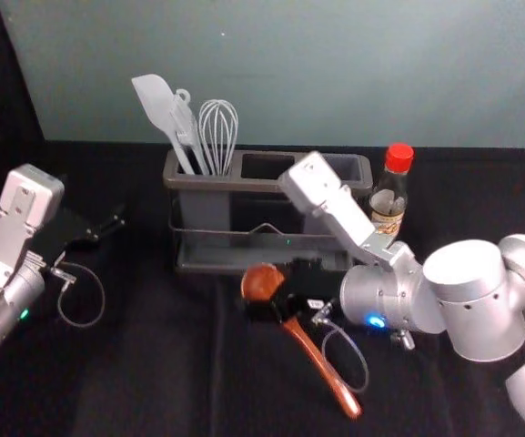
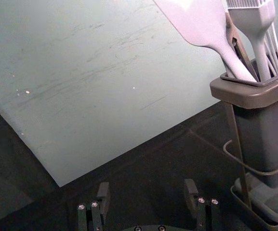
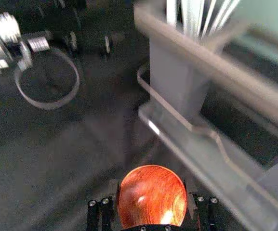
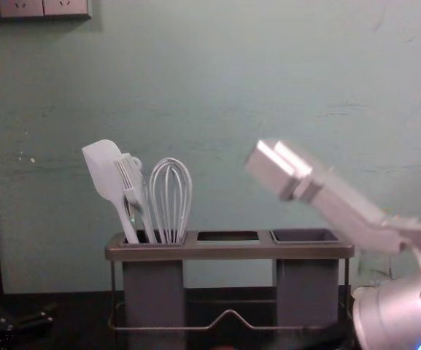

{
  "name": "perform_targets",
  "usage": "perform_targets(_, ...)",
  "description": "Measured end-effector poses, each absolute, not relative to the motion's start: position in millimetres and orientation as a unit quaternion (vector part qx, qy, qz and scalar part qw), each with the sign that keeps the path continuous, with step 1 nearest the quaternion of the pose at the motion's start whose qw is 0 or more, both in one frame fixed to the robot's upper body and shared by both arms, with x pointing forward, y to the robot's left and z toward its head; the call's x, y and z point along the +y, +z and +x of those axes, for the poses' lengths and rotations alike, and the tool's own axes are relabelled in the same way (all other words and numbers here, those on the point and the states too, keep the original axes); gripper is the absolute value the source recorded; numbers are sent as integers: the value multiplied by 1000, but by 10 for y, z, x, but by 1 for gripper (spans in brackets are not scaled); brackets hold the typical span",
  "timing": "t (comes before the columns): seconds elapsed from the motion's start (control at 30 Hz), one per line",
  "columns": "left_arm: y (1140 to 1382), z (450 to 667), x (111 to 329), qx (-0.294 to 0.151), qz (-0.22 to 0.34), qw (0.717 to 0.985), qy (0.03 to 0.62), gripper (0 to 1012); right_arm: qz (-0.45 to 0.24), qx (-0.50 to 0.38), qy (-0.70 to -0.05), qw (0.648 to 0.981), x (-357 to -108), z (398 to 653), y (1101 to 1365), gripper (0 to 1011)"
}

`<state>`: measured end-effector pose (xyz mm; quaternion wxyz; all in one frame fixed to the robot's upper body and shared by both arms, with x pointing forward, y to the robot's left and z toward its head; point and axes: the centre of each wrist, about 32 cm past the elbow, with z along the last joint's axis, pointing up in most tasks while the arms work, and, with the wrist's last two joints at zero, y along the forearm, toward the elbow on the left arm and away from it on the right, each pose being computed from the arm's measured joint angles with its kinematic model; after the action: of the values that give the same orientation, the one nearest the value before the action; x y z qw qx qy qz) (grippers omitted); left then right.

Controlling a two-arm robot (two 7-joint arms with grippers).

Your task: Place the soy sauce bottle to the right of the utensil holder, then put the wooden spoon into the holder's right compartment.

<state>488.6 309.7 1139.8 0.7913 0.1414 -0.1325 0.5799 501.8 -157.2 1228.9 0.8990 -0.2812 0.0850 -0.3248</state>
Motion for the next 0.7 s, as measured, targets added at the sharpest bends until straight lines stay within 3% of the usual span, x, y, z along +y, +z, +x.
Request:
perform_targets(0.4,11398,4886,3096,-132,141,791,580,1005,-125,18,-326,937,-1753,4814,12525,836)
perform_targets(0.7,11398,4886,3097,-132,141,791,580,1005,-39,-51,-333,941,-1871,4717,12628,836)
